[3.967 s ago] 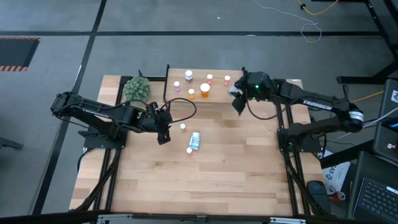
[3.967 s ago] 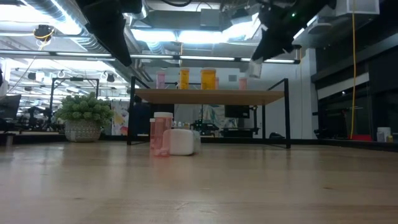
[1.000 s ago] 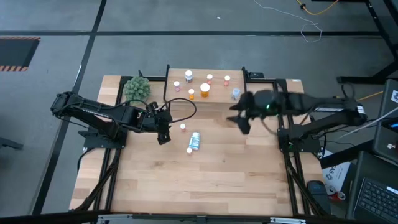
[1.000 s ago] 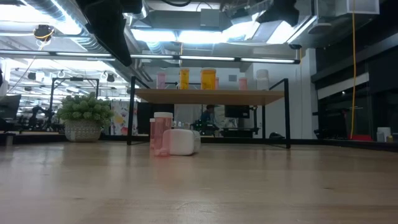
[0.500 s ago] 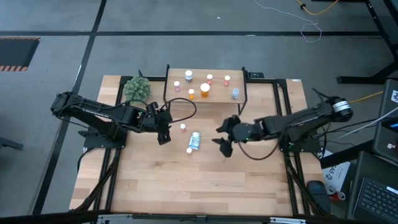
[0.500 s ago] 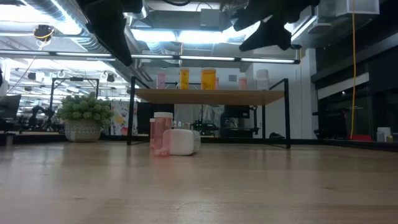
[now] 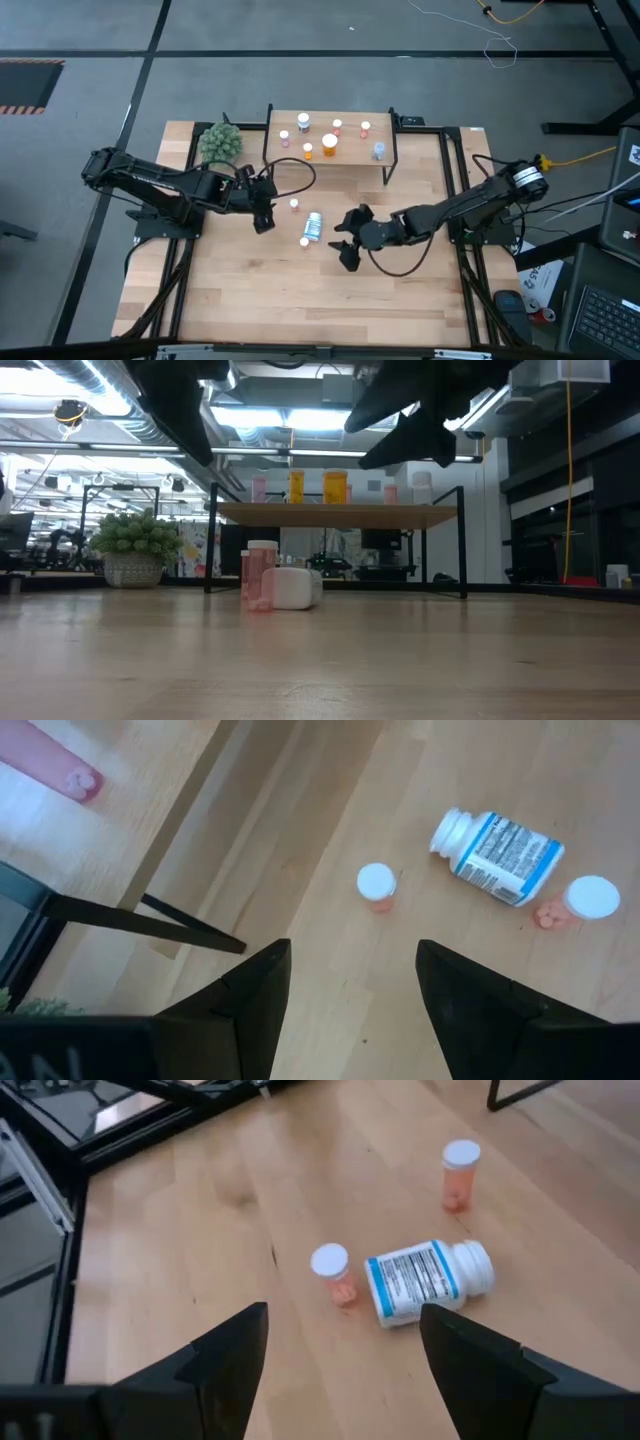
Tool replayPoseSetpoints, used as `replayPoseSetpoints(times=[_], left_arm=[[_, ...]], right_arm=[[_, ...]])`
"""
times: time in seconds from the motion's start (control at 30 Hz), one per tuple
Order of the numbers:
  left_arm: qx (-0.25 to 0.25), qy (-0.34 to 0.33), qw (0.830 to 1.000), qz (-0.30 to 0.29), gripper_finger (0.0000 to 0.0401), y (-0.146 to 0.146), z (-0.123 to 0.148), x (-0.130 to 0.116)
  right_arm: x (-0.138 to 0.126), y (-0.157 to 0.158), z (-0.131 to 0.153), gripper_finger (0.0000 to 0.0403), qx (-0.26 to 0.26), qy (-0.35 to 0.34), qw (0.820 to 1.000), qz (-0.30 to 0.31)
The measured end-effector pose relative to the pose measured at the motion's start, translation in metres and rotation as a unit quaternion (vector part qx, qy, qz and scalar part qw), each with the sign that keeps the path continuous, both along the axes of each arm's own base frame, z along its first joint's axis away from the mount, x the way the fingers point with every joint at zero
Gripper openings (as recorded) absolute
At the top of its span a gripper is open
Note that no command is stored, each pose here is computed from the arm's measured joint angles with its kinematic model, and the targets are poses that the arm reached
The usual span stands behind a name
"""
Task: Pick and place medicine bottles onto shelf by color
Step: Put the pink pill bottle on the shelf
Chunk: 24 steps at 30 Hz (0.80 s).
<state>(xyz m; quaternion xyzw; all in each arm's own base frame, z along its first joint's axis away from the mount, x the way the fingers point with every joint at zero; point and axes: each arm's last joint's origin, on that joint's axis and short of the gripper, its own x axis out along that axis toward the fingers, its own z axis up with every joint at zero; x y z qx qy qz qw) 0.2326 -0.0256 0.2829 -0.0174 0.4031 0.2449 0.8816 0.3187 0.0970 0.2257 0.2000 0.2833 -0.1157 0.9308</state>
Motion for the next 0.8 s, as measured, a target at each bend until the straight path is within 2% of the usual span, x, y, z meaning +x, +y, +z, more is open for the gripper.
replayPoseSetpoints(times=[0.07, 0.2, 0.37, 0.5, 0.6, 0.8], left_arm=[[0.0, -0.002, 1.0, -0.002, 0.0212, 0.0, 0.0, 0.0], [0.028, -0.033, 0.999, -0.003, 0.0212, 0.005, 0.006, 0.007], [0.028, -0.074, 0.997, 0.013, 0.0212, 0.012, 0.011, 0.014], [0.029, -0.074, 0.996, 0.027, 0.0212, 0.019, 0.011, 0.014], [0.03, -0.074, 0.996, 0.032, 0.0212, 0.022, 0.011, 0.014], [0.031, -0.073, 0.996, 0.046, 0.0212, 0.028, 0.011, 0.014]], right_arm=[[0.001, 0.0, -0.001, 0.0264, 0.007, -0.002, 1.0, -0.004], [0.002, -0.004, -0.001, 0.0264, -0.023, 0.001, 1.0, 0.009], [0.006, -0.014, -0.004, 0.0264, -0.042, 0.012, 0.999, 0.004], [0.009, -0.016, -0.01, 0.0264, -0.116, 0.033, 0.991, 0.054], [0.015, -0.018, -0.024, 0.0264, -0.16, 0.057, 0.982, 0.085], [0.039, -0.018, -0.055, 0.0264, -0.166, 0.036, 0.976, 0.137]])
